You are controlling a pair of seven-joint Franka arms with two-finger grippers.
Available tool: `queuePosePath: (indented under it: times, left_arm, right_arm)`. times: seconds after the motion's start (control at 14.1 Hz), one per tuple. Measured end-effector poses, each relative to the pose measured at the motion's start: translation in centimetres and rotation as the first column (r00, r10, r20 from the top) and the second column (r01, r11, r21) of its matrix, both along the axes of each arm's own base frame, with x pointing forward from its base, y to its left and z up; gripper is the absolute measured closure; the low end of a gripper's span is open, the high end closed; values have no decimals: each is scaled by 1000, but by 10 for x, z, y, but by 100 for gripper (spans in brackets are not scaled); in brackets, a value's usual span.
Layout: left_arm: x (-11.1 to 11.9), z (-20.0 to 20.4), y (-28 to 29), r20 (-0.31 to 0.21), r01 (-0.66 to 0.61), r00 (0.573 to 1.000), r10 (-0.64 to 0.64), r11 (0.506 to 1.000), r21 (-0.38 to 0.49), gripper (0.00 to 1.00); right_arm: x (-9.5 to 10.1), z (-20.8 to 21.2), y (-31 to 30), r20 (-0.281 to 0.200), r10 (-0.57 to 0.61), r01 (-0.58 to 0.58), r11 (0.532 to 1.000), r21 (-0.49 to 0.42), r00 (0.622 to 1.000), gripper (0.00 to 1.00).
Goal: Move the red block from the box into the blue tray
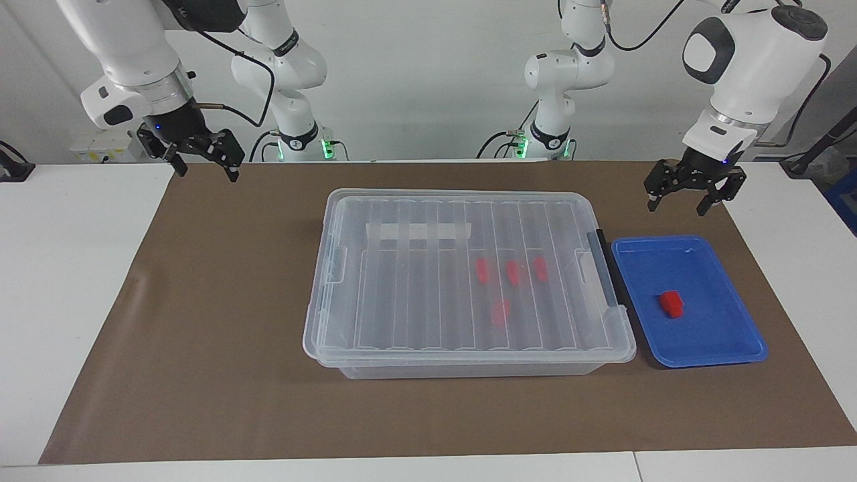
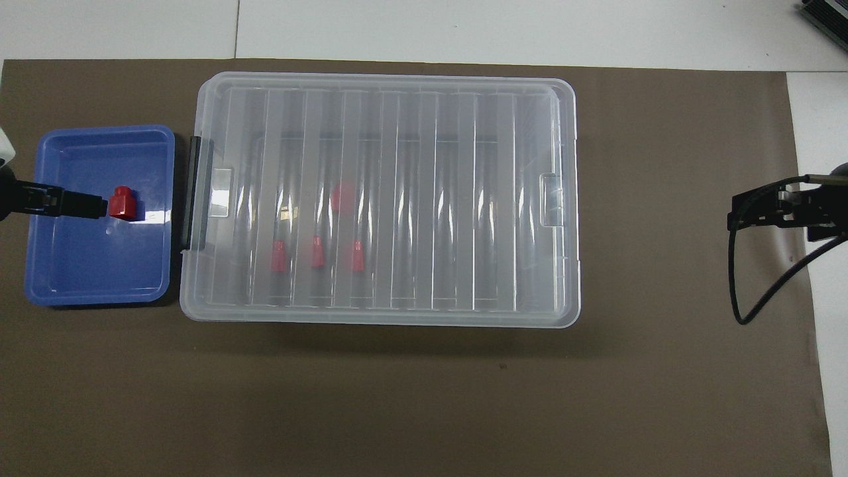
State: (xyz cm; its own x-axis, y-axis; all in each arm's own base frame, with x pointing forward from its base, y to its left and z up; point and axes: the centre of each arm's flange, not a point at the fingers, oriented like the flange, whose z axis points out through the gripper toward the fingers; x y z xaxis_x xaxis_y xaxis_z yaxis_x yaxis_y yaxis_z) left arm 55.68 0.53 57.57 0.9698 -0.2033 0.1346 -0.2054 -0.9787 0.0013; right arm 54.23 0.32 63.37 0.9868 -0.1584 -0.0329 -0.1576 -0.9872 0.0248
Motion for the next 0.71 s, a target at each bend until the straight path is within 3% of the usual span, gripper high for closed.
queuePosePath:
  times: [0.71]
  left_arm:
    - [0, 0, -21, 0, 40, 999, -40, 999, -3, 0]
  right_arm:
    - [0, -3, 0, -7, 0, 0, 1000, 0, 1000, 0]
